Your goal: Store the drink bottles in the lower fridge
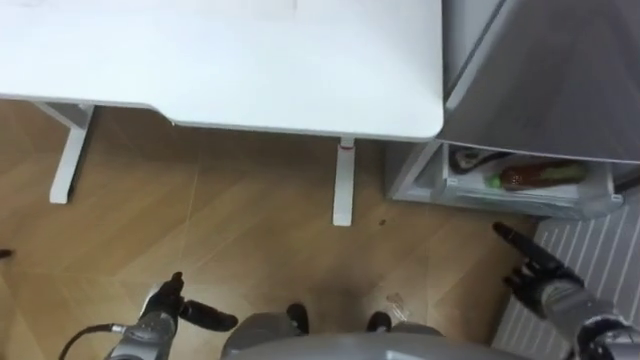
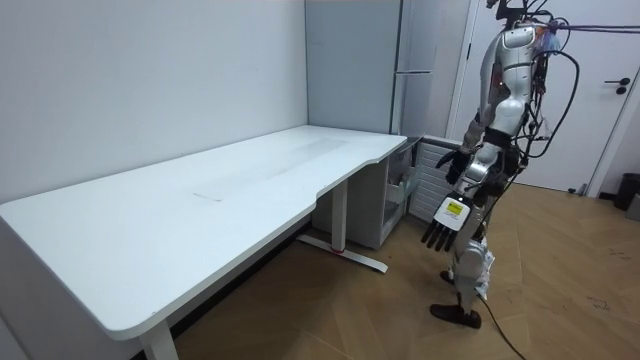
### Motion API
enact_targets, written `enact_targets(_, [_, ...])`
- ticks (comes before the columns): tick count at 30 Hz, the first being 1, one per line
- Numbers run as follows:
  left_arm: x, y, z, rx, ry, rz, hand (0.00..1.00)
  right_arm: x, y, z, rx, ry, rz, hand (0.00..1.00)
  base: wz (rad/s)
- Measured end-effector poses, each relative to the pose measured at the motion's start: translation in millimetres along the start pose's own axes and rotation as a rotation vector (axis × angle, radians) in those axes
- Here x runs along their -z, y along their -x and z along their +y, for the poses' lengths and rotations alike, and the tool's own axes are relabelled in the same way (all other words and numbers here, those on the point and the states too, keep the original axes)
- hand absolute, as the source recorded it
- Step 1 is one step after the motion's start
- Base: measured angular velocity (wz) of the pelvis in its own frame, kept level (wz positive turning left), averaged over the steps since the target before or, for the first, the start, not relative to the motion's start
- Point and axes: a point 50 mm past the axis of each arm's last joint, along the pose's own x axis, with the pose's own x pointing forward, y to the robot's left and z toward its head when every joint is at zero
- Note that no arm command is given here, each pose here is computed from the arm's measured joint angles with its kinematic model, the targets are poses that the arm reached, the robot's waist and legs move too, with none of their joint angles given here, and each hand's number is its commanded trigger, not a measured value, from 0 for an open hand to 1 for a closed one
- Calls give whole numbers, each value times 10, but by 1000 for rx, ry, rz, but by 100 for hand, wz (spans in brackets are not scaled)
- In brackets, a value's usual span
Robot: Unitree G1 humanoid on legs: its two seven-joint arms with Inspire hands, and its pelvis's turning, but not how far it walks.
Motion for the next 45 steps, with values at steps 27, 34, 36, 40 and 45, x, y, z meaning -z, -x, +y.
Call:
enact_targets(27, [533,164,-103,10,165,135,0,559,111,-505,137,49,124,0,-1])
enact_targets(34, [608,183,-83,5,162,174,0,660,134,-553,183,16,149,0,0])
enact_targets(36, [625,189,-83,6,151,180,0,686,139,-557,185,5,157,0,0])
enact_targets(40, [629,190,-81,10,146,181,0,723,156,-603,196,-8,171,0,0])
enact_targets(45, [623,189,-97,13,135,179,0,821,179,-621,210,-131,188,0,0])
